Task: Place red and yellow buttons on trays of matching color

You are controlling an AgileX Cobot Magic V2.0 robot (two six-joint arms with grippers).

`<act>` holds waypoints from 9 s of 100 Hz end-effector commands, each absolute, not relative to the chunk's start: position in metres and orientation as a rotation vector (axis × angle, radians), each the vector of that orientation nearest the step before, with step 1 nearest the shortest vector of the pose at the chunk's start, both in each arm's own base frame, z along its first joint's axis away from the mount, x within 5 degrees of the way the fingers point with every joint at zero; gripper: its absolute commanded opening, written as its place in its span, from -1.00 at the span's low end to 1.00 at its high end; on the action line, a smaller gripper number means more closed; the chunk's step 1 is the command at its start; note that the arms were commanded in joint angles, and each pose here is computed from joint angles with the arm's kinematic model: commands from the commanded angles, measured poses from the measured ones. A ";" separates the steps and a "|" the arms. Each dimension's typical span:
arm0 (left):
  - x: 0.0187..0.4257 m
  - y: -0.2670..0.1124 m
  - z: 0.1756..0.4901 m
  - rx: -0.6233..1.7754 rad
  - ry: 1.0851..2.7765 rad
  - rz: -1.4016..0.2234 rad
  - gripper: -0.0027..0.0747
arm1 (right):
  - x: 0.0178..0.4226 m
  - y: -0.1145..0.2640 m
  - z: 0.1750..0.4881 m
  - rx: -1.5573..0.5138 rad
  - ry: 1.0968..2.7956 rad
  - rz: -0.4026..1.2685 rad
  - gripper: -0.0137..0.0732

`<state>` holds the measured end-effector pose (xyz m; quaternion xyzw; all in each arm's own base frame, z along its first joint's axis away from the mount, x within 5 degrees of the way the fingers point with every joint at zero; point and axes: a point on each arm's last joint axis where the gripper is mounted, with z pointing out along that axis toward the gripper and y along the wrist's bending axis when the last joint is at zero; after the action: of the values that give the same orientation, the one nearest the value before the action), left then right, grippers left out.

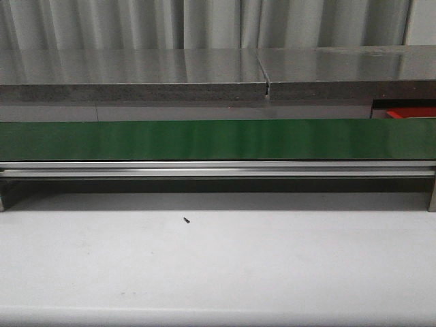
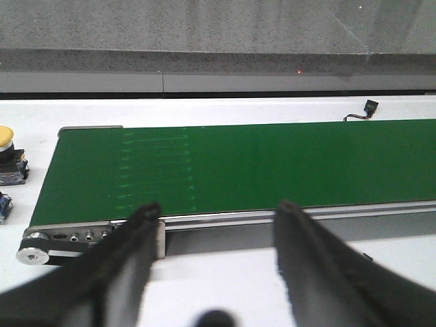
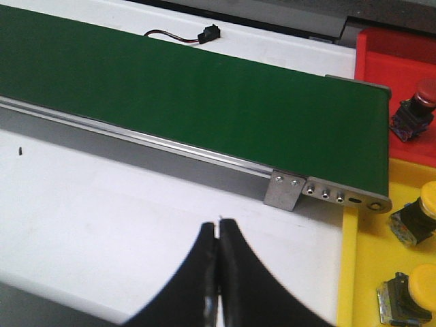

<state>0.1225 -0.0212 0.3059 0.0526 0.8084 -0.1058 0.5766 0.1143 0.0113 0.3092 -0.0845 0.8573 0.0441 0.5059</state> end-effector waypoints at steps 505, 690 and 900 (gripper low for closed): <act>0.410 0.016 0.287 0.051 2.541 -0.193 0.00 | 0.116 0.010 0.322 -0.184 1.988 0.093 -0.91; 0.404 0.196 0.263 -0.506 2.387 -0.049 0.78 | 0.116 0.010 0.322 -0.184 1.989 0.094 -0.91; 0.406 0.073 0.313 -0.231 2.357 -0.272 -0.90 | 0.116 0.010 0.322 -0.184 1.989 0.094 -0.91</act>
<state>0.4085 0.0821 0.2882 -0.0885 0.9417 -0.1053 0.3071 0.1142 0.0113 0.3091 -0.0855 0.8576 0.0439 0.5053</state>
